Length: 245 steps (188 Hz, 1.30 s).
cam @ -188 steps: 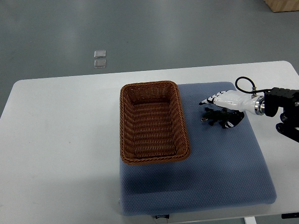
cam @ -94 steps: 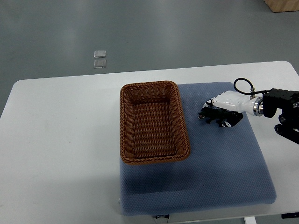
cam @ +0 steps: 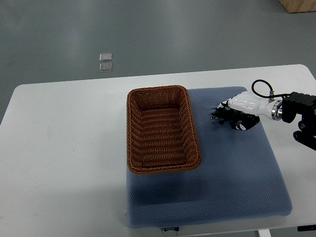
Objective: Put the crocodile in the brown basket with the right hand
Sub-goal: 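Lift the crocodile and carry it over the wicker basket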
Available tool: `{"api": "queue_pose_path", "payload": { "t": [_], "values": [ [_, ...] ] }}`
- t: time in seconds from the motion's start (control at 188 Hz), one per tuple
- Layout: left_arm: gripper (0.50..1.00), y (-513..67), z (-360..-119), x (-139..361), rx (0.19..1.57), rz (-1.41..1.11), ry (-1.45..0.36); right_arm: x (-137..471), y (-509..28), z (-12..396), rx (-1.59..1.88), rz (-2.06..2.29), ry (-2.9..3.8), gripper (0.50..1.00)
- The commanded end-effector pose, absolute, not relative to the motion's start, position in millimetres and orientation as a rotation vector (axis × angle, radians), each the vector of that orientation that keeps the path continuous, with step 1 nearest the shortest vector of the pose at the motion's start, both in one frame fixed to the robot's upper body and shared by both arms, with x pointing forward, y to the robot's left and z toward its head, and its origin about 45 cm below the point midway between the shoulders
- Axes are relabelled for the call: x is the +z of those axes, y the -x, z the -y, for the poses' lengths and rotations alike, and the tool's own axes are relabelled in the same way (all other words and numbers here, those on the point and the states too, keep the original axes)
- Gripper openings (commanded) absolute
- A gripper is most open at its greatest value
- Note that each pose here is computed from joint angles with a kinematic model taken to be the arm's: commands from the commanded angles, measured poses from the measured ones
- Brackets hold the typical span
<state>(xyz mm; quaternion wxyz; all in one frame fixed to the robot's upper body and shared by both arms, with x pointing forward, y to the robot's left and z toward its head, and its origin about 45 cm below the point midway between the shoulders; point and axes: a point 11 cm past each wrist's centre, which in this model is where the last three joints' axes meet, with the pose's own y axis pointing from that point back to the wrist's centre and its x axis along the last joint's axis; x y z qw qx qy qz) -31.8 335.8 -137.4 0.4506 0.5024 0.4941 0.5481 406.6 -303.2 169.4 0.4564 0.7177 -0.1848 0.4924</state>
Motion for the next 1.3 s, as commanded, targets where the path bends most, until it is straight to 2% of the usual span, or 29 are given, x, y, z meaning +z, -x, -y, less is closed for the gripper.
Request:
{"api": "queue_pose_path", "payload": {
  "t": [0.0, 0.233, 0.616, 0.992, 1.162, 1.295],
  "values": [
    [1.0, 31.7, -335.8, -137.4, 1.355, -1.221, -1.241, 175.2, -409.7, 305.2, 1.241, 0.479, -1.755, 0.5],
    [1.0, 31.7, -335.8, -137.4, 1.355, -1.221, -1.241, 207.6, -425.8, 305.6, 1.325, 0.517, -1.719, 0.5],
    [1.0, 31.7, -335.8, -137.4, 1.355, -1.221, -1.241, 256.6, -440.4, 257.9, 1.501, 0.504, -1.761, 0.5],
    [1.0, 31.8, -335.8, -137.4, 1.354, -1.221, -1.242, 252.3, -421.3, 159.0, 1.621, 0.382, -1.976, 0.5],
    [1.0, 31.7, -335.8, -137.4, 1.355, -1.221, -1.241, 243.2, -410.2, 127.8, 1.631, 0.334, -2.051, 0.5],
    [1.0, 31.8, -335.8, -137.4, 1.354, -1.221, -1.242, 227.7, -399.7, 118.0, 1.623, 0.255, -2.064, 0.509]
  ]
}}
